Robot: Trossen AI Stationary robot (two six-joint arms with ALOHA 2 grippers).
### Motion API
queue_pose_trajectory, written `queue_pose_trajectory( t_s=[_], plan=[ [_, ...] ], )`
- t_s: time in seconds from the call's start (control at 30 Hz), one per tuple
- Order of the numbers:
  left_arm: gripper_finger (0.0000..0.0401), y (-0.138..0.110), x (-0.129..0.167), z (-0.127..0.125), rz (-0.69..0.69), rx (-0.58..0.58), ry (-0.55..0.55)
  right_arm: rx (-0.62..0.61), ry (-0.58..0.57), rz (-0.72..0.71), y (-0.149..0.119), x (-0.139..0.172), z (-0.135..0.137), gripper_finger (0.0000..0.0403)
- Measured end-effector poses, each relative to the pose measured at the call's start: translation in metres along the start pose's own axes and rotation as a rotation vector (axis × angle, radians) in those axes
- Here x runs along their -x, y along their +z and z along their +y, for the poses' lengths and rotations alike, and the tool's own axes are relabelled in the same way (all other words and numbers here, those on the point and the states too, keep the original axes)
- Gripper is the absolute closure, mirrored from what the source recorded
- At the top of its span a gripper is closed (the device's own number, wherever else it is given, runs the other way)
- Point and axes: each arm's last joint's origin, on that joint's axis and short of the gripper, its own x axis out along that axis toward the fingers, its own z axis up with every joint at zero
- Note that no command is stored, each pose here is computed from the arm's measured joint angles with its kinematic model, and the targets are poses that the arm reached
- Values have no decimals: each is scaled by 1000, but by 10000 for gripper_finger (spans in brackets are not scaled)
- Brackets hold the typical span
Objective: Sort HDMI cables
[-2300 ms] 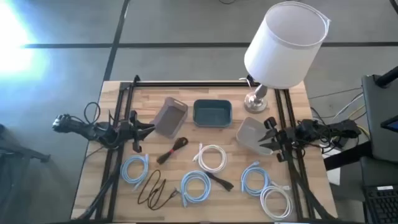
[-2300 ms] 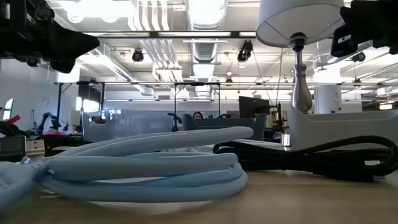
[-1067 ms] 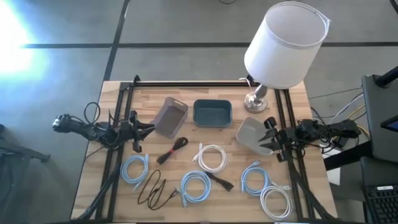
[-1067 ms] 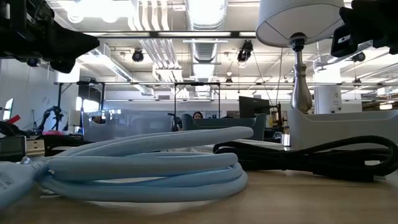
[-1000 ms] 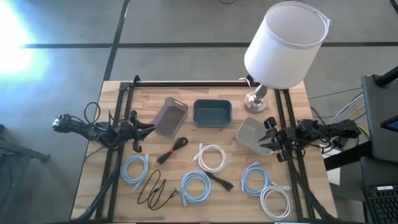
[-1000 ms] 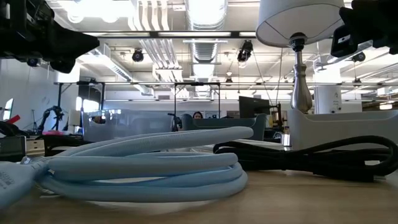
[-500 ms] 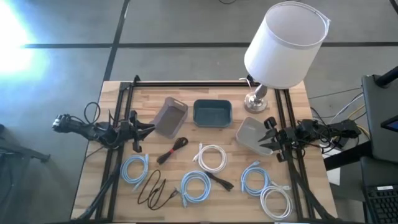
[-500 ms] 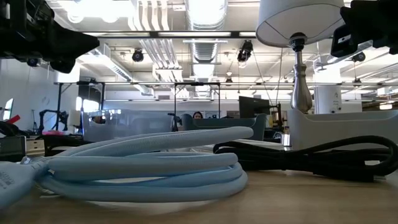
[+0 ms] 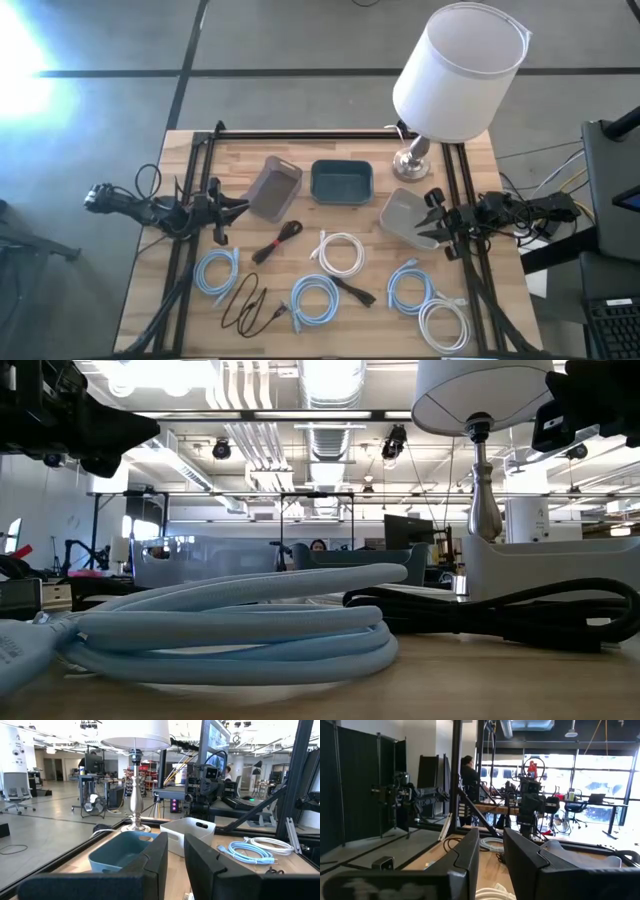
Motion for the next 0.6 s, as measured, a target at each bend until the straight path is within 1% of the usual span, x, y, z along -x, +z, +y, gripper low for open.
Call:
queue_pose_trajectory(
  t_s=[0.37,0.6],
  plan=[
    [334,0,0,0,0,0,0,1,0,0,0,0,0,334],
    [334,0,0,0,0,0,0,0,0,0,0,0,0,327]
  ],
)
